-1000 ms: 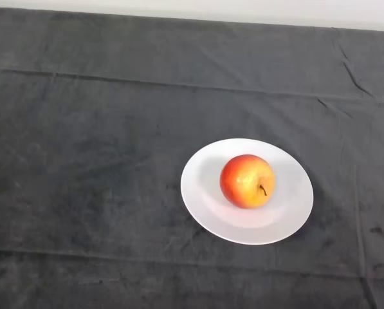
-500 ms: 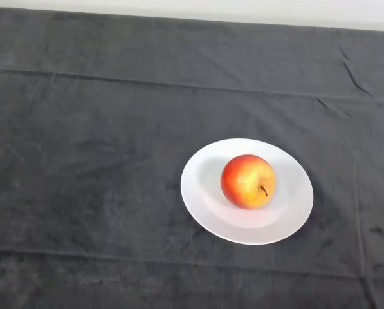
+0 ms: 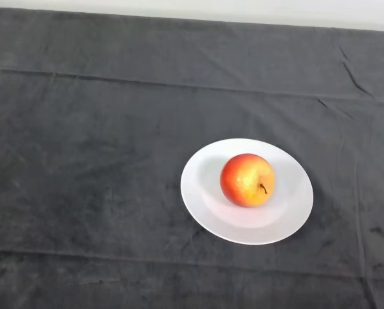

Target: Move the apple to the plate

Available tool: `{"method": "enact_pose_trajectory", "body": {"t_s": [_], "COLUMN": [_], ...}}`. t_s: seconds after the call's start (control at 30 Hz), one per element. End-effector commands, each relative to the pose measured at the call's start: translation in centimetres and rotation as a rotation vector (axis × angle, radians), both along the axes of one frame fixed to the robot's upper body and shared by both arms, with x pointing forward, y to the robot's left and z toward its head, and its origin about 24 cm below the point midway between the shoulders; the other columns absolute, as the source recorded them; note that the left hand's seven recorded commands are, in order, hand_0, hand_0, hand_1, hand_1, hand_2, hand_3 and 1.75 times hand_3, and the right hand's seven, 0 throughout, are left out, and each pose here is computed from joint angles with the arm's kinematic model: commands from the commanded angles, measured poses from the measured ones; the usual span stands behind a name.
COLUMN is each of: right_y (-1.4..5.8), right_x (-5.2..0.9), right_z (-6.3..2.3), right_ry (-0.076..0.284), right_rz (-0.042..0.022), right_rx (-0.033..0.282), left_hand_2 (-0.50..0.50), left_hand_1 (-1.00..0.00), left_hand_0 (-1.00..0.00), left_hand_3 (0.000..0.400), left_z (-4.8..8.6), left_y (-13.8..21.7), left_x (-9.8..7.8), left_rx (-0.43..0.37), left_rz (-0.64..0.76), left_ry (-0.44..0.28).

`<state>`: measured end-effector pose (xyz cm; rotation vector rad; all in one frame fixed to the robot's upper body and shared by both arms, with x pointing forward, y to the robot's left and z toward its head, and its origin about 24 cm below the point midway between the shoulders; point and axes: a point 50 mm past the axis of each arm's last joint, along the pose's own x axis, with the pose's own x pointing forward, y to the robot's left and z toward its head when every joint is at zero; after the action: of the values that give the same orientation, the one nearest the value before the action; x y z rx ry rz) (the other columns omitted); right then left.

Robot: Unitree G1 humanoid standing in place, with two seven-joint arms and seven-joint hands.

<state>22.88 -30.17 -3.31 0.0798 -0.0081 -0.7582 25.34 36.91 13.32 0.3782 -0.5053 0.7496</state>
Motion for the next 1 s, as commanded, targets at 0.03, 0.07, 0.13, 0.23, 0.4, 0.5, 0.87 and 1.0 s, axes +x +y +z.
{"method": "enact_pose_trajectory", "body": {"t_s": [0.03, 0.07, 0.13, 0.23, 0.4, 0.5, 0.87, 1.0], "right_y": [3.18, 3.18, 3.18, 3.18, 3.17, 3.17, 3.17, 3.17], "right_x": [-4.76, -4.76, -4.76, -4.76, -4.76, -4.76, -4.76, -4.76], "right_z": [-5.57, -5.57, -5.58, -5.58, -5.58, -5.58, -5.58, -5.58], "right_ry": [0.259, 0.259, 0.259, 0.259, 0.259, 0.259, 0.259, 0.259], "right_rz": [-0.0189, -0.0189, -0.0189, -0.0189, -0.0189, -0.0189, -0.0189, -0.0189], "right_rx": [0.203, 0.203, 0.203, 0.203, 0.203, 0.203, 0.203, 0.203], "left_hand_2": [0.0, 0.0, 0.0, 0.0, 0.0, 0.0, 0.0, 0.0], "left_hand_1": [0.0, 0.0, 0.0, 0.0, 0.0, 0.0, 0.0, 0.0], "left_hand_0": [0.0, 0.0, 0.0, 0.0, 0.0, 0.0, 0.0, 0.0], "left_hand_3": [0.0, 0.0, 0.0, 0.0, 0.0, 0.0, 0.0, 0.0], "left_z": [0.4, 0.4, 0.34, 0.27, 0.29, 0.27, 0.2, 0.22], "left_y": [0.19, 0.16, 0.08, 0.01, 0.0, -0.01, 0.02, 0.04], "left_x": [-0.39, -0.37, -0.34, -0.31, -0.29, -0.28, -0.28, -0.29], "left_rx": [0.032, 0.033, 0.033, 0.032, 0.032, 0.031, 0.029, 0.029], "left_rz": [0.001, 0.0, -0.001, -0.004, -0.007, -0.009, -0.013, -0.013], "left_ry": [0.005, 0.006, 0.007, 0.008, 0.01, 0.01, 0.012, 0.013]}}
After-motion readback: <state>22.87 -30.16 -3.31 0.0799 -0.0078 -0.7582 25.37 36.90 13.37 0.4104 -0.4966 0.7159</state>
